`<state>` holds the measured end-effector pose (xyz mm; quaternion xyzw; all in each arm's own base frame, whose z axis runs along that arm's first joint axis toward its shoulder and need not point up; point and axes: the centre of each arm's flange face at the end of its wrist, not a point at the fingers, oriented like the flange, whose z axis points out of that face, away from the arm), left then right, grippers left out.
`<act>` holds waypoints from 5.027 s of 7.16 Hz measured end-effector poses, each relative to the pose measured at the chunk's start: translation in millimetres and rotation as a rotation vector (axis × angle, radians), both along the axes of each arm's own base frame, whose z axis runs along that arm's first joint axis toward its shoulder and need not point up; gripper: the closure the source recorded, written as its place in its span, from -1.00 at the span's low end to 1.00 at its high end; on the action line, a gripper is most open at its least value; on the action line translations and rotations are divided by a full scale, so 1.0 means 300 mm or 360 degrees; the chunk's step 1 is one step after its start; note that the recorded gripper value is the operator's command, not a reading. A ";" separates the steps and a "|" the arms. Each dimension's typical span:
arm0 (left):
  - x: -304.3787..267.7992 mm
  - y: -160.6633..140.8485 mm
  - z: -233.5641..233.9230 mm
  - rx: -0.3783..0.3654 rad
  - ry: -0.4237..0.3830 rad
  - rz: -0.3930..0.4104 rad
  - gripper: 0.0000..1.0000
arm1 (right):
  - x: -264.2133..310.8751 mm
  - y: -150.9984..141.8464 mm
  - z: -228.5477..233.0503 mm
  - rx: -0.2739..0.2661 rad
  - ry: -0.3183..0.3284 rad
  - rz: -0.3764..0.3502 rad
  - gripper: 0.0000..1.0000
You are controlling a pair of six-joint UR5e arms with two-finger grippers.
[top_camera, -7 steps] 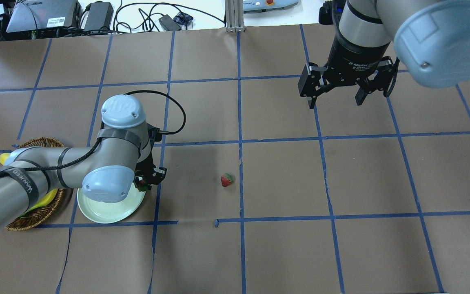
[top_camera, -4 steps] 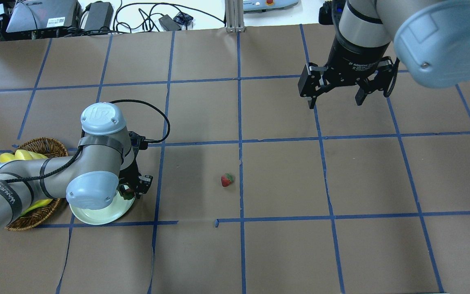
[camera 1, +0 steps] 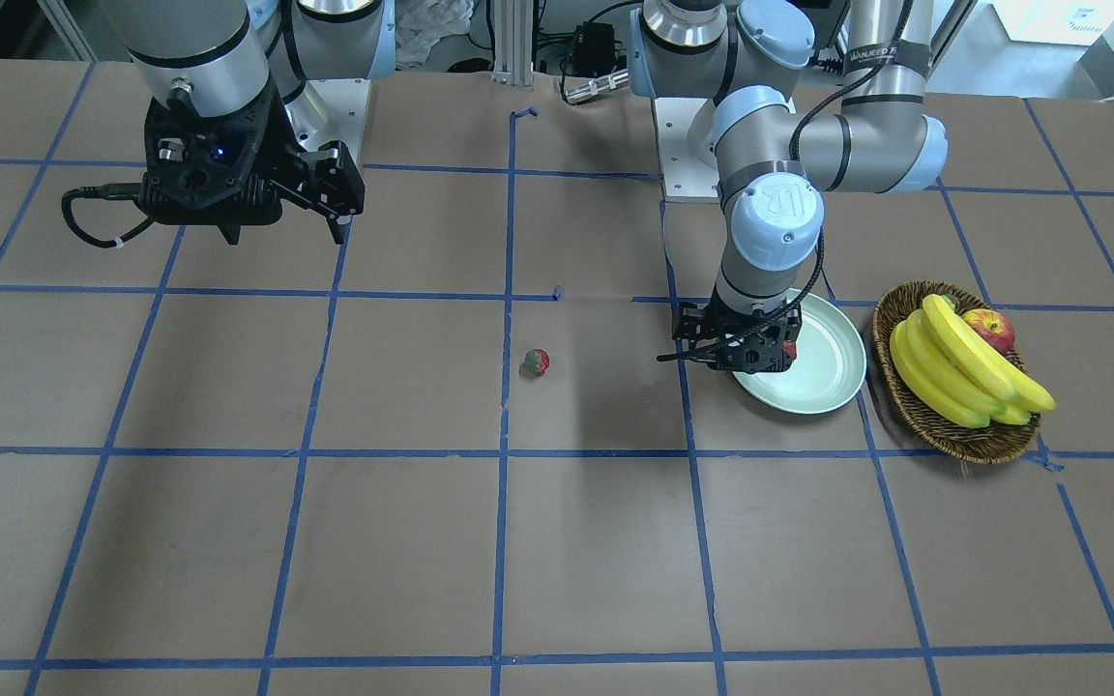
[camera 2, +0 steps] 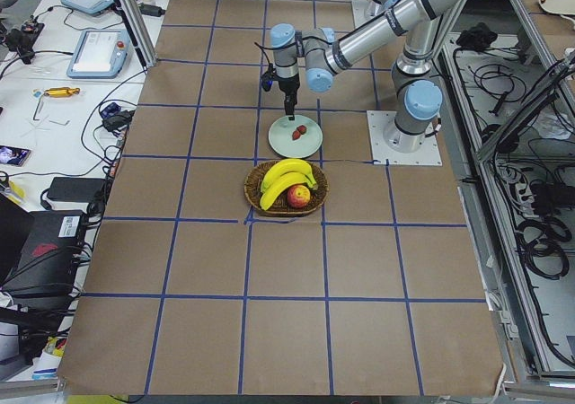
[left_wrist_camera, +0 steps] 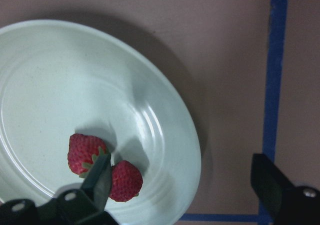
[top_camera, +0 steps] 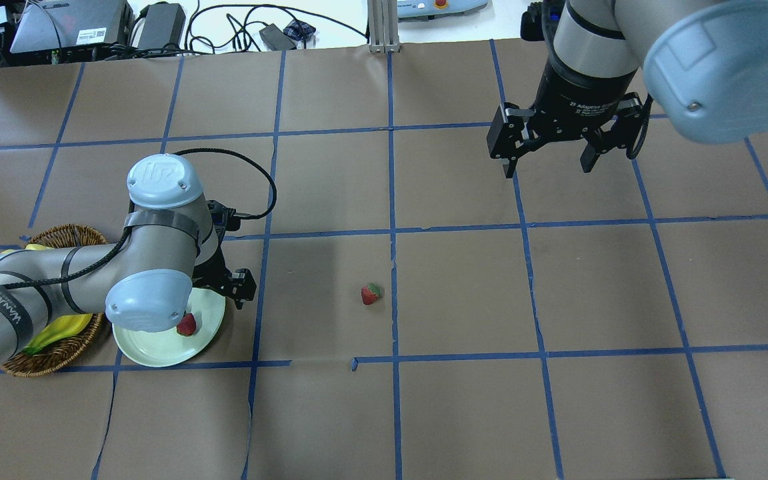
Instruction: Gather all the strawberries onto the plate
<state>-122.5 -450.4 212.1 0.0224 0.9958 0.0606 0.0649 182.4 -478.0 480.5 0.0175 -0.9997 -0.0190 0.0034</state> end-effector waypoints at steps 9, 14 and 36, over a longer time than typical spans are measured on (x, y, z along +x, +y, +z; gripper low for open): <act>-0.670 0.055 -0.129 -0.0132 0.0248 0.0173 1.00 | 0.027 0.005 -0.007 0.0004 0.0002 0.0024 -1.00; -0.639 0.011 -0.032 -0.0176 0.0167 0.0049 1.00 | 0.027 0.005 -0.007 0.0003 0.0002 0.0025 -1.00; -0.076 -0.137 0.945 -0.0253 0.0190 0.0009 -1.00 | 0.008 -0.010 0.050 -0.0064 0.0007 -0.0001 -1.00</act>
